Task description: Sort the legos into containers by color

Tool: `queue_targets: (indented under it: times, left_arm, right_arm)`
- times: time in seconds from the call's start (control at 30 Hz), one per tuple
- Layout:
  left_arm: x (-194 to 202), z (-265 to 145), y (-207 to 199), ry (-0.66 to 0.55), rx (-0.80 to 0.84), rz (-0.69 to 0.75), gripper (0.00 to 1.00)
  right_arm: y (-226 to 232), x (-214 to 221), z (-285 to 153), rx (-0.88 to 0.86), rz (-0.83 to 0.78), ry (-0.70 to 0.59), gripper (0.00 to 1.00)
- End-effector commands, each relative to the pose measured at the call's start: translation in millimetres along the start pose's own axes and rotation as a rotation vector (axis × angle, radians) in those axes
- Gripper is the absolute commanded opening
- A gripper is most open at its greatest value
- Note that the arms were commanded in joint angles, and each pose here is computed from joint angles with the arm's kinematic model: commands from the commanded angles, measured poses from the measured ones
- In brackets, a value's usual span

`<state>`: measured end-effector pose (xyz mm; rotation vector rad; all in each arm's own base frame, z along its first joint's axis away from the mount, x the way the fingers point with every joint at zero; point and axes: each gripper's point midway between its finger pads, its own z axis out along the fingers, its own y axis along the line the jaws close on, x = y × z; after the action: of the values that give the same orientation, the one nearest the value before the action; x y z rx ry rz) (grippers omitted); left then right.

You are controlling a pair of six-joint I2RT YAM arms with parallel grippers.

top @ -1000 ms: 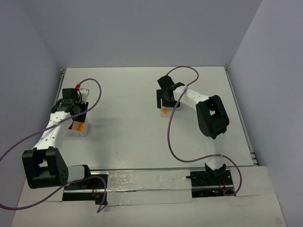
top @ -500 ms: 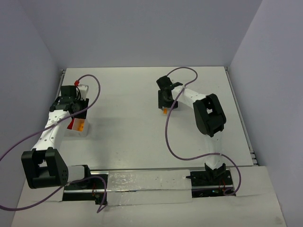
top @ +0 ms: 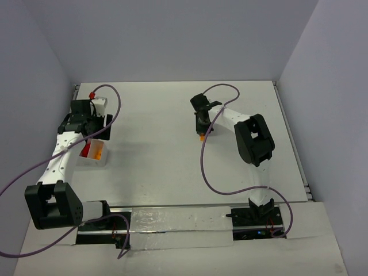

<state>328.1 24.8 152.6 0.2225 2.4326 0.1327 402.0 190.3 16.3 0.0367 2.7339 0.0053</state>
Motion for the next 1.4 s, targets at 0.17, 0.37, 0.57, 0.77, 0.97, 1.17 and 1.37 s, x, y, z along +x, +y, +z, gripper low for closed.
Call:
queue_targets:
  times: [0.17,0.37,0.57,0.77,0.97,1.17,1.37]
  left_arm:
    - [-58,-40,-66,-0.219,0.406,-0.075,0.99]
    - [-90,-71,-126,-0.396,0.704,-0.112,0.99]
    - [-115,-76,-189,-0.417,0.85,-0.152,0.98]
    - [-129,-66,-238,-0.368,0.807,-0.055,0.84]
    - [-126,-62,-261,-0.347,0.787,-0.008,0.74]
    - [-127,-53,-267,-0.323,0.757,-0.022,0.71]
    - [-130,-39,-270,-0.284,0.712,-0.022,0.68]
  right_arm:
    - [33,-25,-43,-0.232,0.049,-0.025,0.0]
    - [69,-71,-106,-0.476,0.129,-0.102,0.0]
    - [117,-70,-148,-0.833,0.402,-0.018,0.0]
    - [134,-71,-157,-0.927,0.496,0.074,0.0]
    - [140,-61,-155,-0.966,0.587,0.168,0.0]
    - [142,-54,-158,-1.01,0.643,0.213,0.0]
    - [143,-51,-167,-1.032,0.66,0.226,0.0]
